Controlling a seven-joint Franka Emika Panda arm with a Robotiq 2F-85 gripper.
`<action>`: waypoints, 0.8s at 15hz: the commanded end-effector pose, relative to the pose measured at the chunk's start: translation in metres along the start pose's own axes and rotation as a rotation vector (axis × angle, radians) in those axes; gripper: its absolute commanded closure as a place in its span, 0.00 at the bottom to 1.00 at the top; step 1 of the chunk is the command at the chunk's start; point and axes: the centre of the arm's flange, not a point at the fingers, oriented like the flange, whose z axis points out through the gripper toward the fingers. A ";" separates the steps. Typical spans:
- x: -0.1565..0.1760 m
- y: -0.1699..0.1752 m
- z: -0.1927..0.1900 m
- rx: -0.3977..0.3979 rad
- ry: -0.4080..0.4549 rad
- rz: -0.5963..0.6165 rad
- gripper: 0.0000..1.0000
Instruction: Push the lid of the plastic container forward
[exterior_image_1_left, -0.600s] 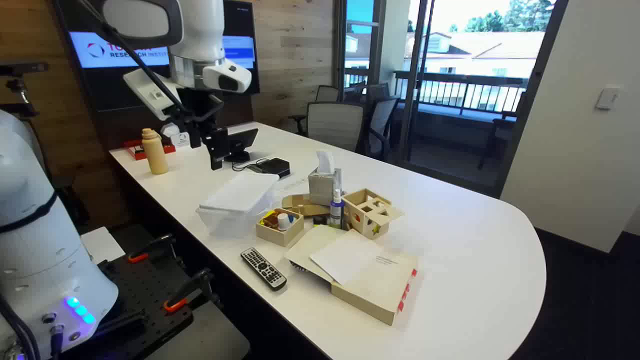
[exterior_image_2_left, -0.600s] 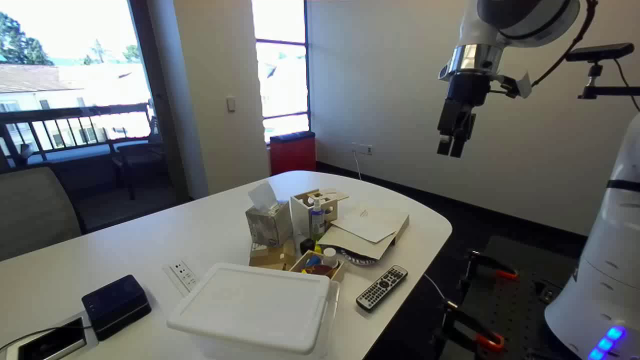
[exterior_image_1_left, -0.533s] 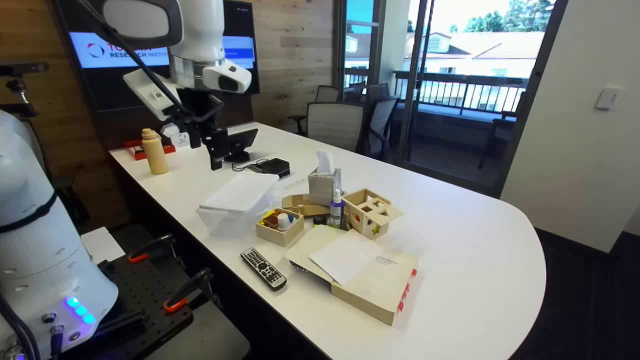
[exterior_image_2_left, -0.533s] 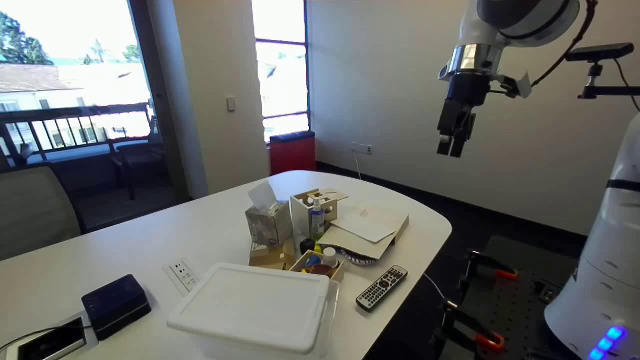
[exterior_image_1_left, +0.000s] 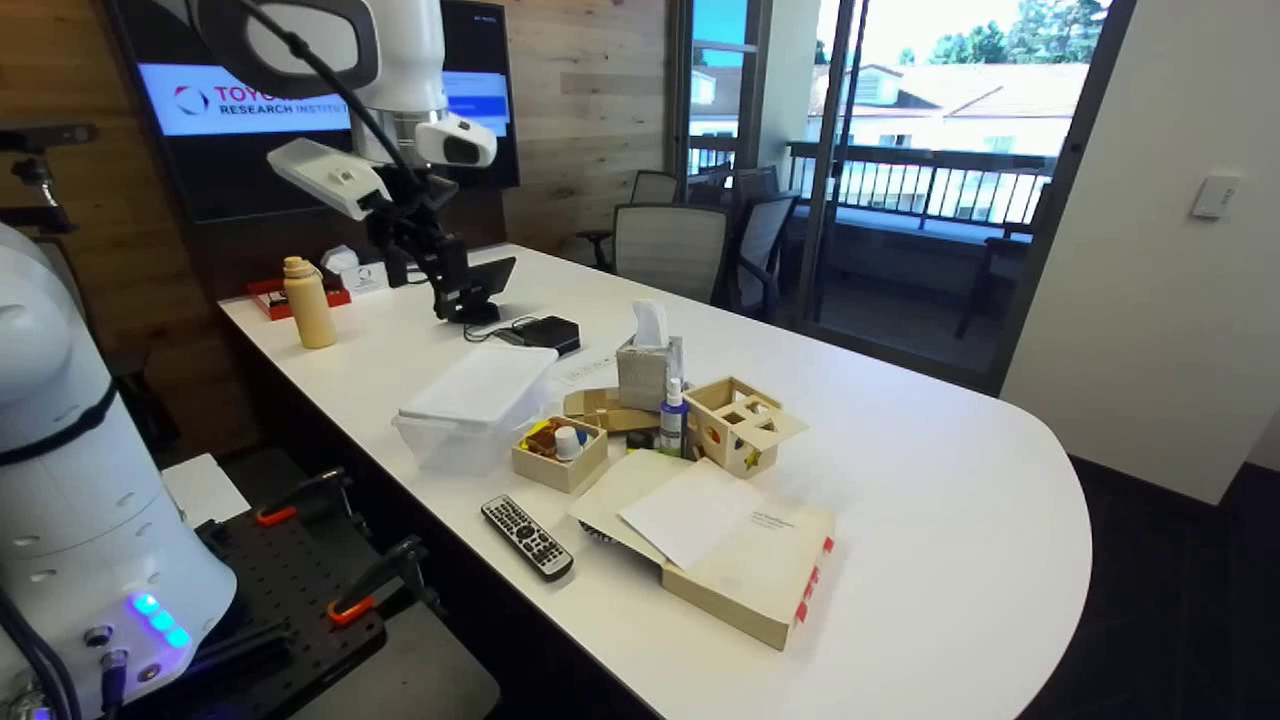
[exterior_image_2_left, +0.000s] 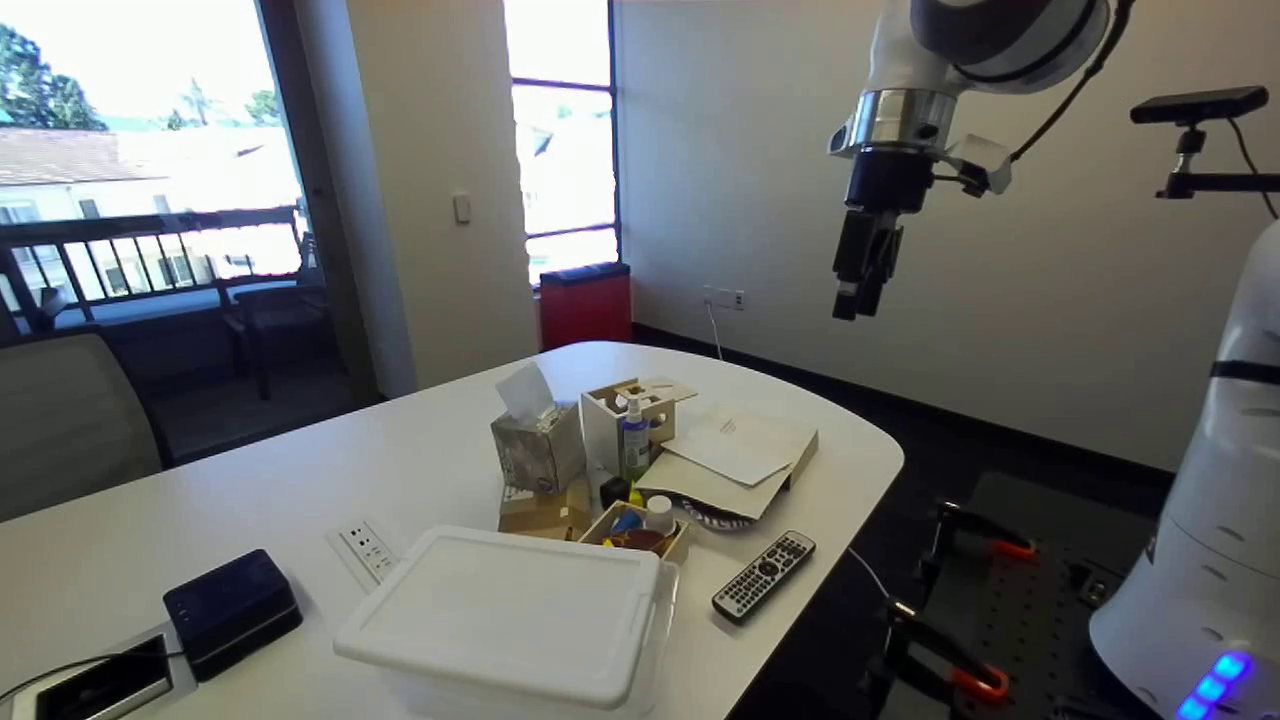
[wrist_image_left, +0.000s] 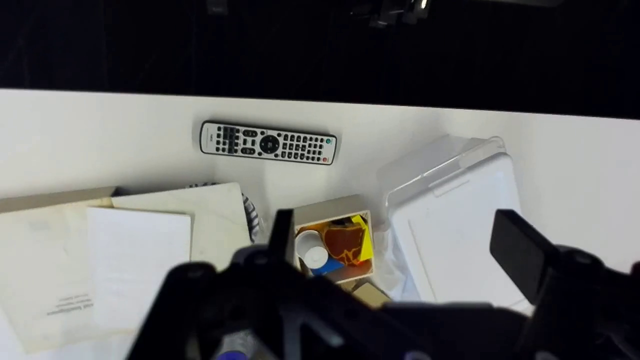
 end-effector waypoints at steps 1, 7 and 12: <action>0.059 -0.043 0.039 -0.056 -0.043 -0.069 0.00; 0.105 -0.109 0.147 -0.187 -0.068 -0.144 0.00; 0.116 -0.130 0.225 -0.216 -0.180 -0.166 0.00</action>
